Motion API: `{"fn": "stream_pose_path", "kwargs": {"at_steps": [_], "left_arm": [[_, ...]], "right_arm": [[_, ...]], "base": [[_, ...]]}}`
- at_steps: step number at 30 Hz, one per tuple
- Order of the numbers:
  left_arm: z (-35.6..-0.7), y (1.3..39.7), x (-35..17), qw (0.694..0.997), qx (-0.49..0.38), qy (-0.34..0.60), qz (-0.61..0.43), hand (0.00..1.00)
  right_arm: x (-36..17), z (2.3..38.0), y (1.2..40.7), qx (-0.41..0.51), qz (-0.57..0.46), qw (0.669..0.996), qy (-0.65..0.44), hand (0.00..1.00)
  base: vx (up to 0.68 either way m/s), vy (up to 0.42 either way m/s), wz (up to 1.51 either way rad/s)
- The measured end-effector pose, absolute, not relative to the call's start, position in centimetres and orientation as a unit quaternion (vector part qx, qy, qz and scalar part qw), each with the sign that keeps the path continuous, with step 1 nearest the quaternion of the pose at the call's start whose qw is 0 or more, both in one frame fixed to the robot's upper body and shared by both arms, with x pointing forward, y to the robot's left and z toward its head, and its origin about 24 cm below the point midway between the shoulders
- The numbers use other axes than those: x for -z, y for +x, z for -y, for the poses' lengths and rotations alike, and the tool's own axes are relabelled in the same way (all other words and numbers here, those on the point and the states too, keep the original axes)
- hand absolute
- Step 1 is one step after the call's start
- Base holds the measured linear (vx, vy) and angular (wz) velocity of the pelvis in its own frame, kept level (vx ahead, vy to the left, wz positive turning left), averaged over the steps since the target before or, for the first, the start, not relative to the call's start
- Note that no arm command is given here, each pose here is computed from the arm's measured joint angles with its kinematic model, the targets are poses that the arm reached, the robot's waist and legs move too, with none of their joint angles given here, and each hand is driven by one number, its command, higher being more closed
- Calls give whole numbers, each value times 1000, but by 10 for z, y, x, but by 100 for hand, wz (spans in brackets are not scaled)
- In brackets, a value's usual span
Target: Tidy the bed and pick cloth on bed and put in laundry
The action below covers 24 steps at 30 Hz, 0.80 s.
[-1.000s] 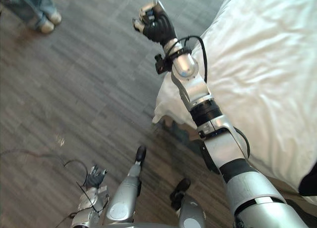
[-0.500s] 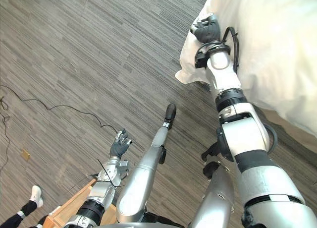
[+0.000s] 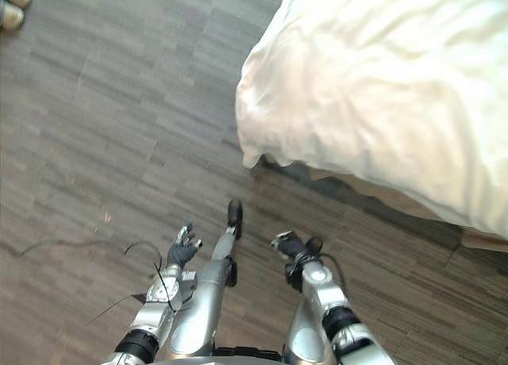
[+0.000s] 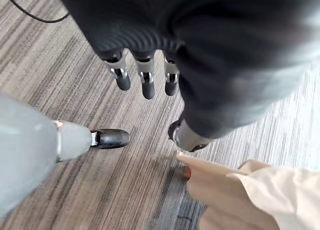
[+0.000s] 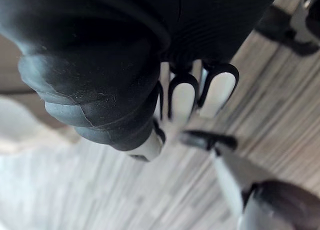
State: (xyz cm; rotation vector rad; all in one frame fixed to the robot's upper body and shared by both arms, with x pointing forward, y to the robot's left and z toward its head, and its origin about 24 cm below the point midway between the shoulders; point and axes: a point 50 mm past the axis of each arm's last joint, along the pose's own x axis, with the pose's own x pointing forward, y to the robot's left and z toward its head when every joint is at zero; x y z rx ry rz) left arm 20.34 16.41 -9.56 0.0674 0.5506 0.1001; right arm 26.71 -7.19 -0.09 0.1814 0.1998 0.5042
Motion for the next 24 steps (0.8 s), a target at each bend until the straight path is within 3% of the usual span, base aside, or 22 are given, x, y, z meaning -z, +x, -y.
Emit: {"fn": "stream_pose_path", "kwargs": {"at_steps": [5,8,12,16,20,24], "left_arm": [[-169,173,115,942,-49,55,-327,0],[-169,168,119,938,-50,57,-339,0],[-159,173,115,943,-32,63,-326,0],[-147,188,102,956,-13,55,-287,0],[-137,203,86,970,0,15,-243,0],[-129,214,76,976,11,2,-217,0]], "right_arm": [[-108,56,296,-265,125,932,211,100],[-169,77,319,-195,236,915,262,100],[-269,143,348,-67,395,877,266,100],[-320,194,361,17,430,881,197,100],[-282,279,379,176,303,928,131,100],[-277,289,372,172,313,931,77,100]], "base": [[64,-47,-9],[48,-18,-11],[-20,7,0],[-89,38,-2],[-76,7,-23],[-31,-19,-44]]}}
